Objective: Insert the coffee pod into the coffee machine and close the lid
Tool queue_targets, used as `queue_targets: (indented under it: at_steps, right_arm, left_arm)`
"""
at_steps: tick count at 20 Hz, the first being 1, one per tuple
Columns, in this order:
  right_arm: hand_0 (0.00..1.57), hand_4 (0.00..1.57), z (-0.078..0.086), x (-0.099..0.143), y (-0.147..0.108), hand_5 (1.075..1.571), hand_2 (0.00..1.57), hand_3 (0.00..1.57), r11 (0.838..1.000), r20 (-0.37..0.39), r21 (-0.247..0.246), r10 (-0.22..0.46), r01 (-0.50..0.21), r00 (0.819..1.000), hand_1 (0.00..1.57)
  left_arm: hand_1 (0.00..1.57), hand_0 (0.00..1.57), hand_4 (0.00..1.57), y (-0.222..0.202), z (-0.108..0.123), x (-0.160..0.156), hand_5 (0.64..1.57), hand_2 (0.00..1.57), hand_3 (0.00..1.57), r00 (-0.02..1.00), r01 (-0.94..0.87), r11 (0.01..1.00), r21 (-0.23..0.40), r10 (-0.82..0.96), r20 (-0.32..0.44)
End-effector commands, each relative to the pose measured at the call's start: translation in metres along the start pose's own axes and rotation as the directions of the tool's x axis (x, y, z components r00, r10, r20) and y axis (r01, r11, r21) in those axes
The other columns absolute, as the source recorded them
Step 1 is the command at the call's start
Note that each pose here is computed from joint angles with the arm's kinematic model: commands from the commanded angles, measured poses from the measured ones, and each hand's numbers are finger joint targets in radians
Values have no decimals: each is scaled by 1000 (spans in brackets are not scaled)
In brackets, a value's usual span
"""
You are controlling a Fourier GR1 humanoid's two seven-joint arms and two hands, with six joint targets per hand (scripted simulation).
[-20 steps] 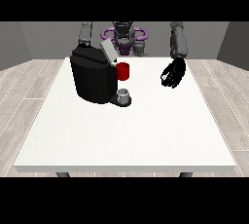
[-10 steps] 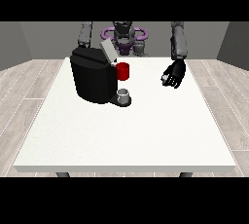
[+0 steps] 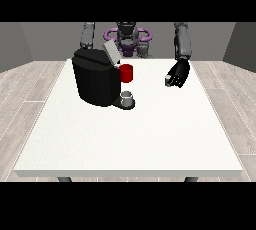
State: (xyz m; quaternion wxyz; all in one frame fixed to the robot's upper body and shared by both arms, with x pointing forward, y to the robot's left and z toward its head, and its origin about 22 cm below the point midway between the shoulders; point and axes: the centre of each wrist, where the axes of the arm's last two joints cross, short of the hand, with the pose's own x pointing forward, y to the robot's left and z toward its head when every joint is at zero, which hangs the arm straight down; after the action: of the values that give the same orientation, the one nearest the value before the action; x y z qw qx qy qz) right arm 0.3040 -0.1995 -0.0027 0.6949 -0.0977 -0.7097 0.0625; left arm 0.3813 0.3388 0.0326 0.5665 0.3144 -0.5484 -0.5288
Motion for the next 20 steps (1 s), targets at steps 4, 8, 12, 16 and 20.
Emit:
queue_targets:
  at_steps: [4, 8, 12, 16, 20]
  right_arm:
    - [0, 0, 0, -25, -9, 1571, 0, 0, 998, -88, -42, 44, -48, 995, 0]
    - [0, 0, 7, -23, 1, 1571, 0, 0, 998, -143, -13, 64, -67, 988, 0]
    - [0, 0, 10, -34, 3, 1571, 0, 0, 998, -146, 17, 62, -60, 987, 0]
    - [0, 0, 6, -31, 3, 1571, 0, 0, 999, -163, 3, 34, -34, 986, 0]
    - [0, 0, 10, -40, -11, 1571, 0, 0, 999, -168, 28, 27, -23, 985, 0]
  left_arm:
    - [1449, 1449, 517, 7, -20, 32, 1571, 1434, 1357, 984, -140, 990, -31, 142, 107]
    - [1403, 1403, 502, 30, -19, 24, 1571, 1395, 1319, 985, -146, 986, -80, 152, 78]
    - [1402, 1402, 542, 43, -39, 65, 1571, 1390, 1329, 980, -150, 981, -122, 164, 114]
    - [1402, 1402, 542, 24, -48, 96, 1571, 1390, 1329, 979, -159, 970, -182, 180, 101]
    - [1403, 1403, 598, 58, -53, 109, 1571, 1396, 1341, 982, -134, 978, -160, 153, 110]
